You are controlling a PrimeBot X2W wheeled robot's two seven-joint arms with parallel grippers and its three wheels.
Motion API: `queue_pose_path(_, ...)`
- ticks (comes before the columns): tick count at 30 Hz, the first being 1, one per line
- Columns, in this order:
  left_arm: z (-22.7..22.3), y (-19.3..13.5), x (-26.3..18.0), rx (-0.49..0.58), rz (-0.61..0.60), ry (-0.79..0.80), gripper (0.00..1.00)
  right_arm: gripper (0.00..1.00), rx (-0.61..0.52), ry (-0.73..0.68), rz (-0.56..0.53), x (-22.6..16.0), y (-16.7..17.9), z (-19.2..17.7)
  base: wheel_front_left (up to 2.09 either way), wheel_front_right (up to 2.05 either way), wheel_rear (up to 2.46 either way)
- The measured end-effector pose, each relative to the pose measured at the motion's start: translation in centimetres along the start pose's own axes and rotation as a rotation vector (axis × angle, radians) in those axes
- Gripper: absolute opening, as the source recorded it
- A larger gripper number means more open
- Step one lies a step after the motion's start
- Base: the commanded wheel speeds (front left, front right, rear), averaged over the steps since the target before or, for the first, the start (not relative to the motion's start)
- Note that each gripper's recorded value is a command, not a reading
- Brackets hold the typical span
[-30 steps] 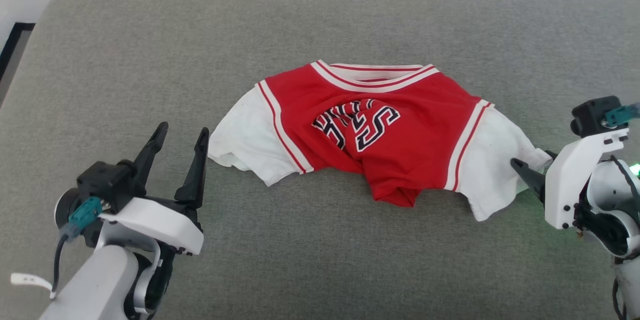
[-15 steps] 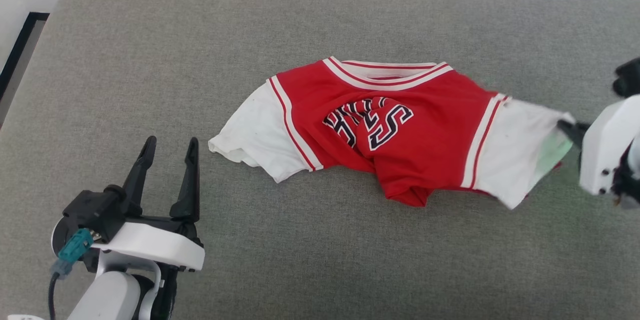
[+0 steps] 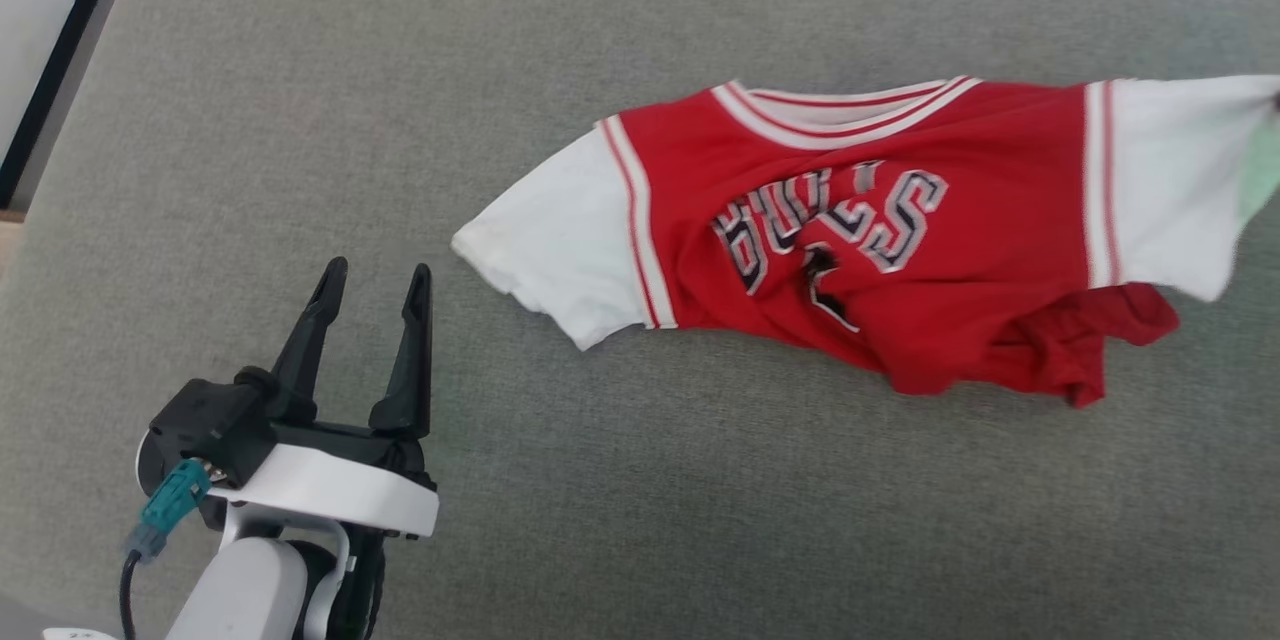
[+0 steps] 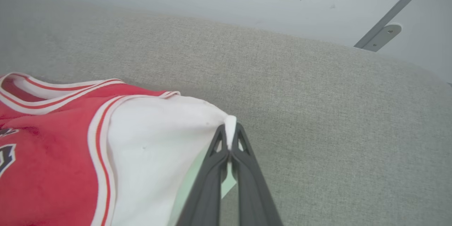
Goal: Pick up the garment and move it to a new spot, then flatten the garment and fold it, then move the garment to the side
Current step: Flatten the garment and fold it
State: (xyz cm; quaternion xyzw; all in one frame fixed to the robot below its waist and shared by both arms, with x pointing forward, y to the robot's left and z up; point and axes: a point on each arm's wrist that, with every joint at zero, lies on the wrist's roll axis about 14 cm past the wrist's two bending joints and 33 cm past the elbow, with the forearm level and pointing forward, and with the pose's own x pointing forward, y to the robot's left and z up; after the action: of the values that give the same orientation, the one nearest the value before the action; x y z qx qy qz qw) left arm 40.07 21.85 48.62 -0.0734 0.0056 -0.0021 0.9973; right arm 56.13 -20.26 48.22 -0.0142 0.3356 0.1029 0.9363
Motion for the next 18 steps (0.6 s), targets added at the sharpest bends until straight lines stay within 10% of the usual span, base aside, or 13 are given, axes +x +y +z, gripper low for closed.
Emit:
queue_pose_path(13, -0.9, 1.0, -0.6, 0.0, 0.033, 0.018, 1.0, 0.0, 0.057, 0.126, -0.13, 5.7, -3.8, -3.7, 0.0, 0.0, 0.0)
queue_pose_path(15, -1.0, 1.1, -0.6, -0.003, 0.036, 0.018, 1.0, 0.47, 0.063, 0.16, -0.128, 6.1, -3.5, -4.8, 0.0, 0.0, 0.0)
queue_pose_path(16, -1.0, 1.1, -0.6, -0.004, 0.034, 0.018, 1.0, 1.0, 0.063, 0.167, -0.127, 6.2, -3.4, -5.1, 0.0, 0.0, 0.0)
queue_pose_path(18, -1.0, 1.1, -0.6, -0.003, 0.032, 0.019, 1.0, 1.0, 0.064, 0.163, -0.127, 6.2, -3.3, -5.0, 0.0, 0.0, 0.0)
